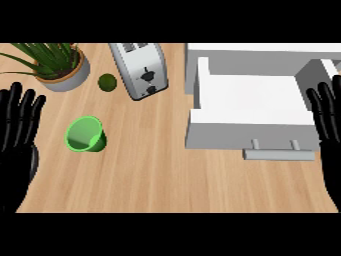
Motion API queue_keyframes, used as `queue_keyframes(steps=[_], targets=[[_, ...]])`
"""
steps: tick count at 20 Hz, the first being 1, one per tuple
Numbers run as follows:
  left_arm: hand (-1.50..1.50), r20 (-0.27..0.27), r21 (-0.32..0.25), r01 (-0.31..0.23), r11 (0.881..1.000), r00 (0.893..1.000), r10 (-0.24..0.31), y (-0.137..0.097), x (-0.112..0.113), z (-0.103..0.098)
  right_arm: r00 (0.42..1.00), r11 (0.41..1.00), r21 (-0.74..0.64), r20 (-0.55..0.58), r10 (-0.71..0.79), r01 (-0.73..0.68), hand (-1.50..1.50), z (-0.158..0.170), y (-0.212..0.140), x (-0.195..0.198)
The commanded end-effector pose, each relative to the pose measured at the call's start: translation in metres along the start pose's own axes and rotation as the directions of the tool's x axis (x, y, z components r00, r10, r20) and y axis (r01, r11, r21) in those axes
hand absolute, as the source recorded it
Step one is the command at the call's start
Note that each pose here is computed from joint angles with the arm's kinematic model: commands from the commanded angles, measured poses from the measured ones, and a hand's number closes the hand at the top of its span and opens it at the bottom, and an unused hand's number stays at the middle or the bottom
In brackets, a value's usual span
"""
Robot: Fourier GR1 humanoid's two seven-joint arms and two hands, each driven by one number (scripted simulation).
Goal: Pick up the cup, place it into the drawer and close the drawer
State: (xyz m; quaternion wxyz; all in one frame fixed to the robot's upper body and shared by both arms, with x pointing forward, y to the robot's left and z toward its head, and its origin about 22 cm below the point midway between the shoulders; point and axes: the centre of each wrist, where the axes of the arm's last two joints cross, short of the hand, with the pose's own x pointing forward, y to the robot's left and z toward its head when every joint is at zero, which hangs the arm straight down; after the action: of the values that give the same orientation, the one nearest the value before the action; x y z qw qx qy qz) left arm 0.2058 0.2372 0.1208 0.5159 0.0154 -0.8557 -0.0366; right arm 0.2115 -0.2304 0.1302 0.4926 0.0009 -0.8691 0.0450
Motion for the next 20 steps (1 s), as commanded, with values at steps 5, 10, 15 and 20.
queue_keyframes(steps=[5, 10, 15, 20], targets=[[-1.5, 0.02, -0.025, -0.003, 1.0, 1.0, 0.003, -0.015, 0.001, -0.015, 0.999, 0.998, -0.059, -0.006, 0.032, -0.033, -1.5, 0.007, -0.007, 0.021], [-1.5, -0.117, 0.079, -0.225, 0.971, 0.965, 0.233, -0.007, -0.02, -0.002, 0.99, 0.993, 0.045, -0.084, 0.117, -0.113, -1.5, -0.008, -0.017, -0.002], [-1.5, -0.149, 0.106, -0.214, 0.971, 0.962, 0.228, 0.006, -0.062, -0.001, 0.992, 0.994, 0.05, -0.068, 0.104, -0.1, -1.5, 0.0, -0.01, -0.011], [-1.5, -0.184, 0.191, -0.168, 0.967, 0.962, 0.203, 0.02, -0.08, 0.022, 0.99, 0.991, 0.065, -0.074, 0.118, -0.114, -1.5, 0.018, -0.019, -0.023]])
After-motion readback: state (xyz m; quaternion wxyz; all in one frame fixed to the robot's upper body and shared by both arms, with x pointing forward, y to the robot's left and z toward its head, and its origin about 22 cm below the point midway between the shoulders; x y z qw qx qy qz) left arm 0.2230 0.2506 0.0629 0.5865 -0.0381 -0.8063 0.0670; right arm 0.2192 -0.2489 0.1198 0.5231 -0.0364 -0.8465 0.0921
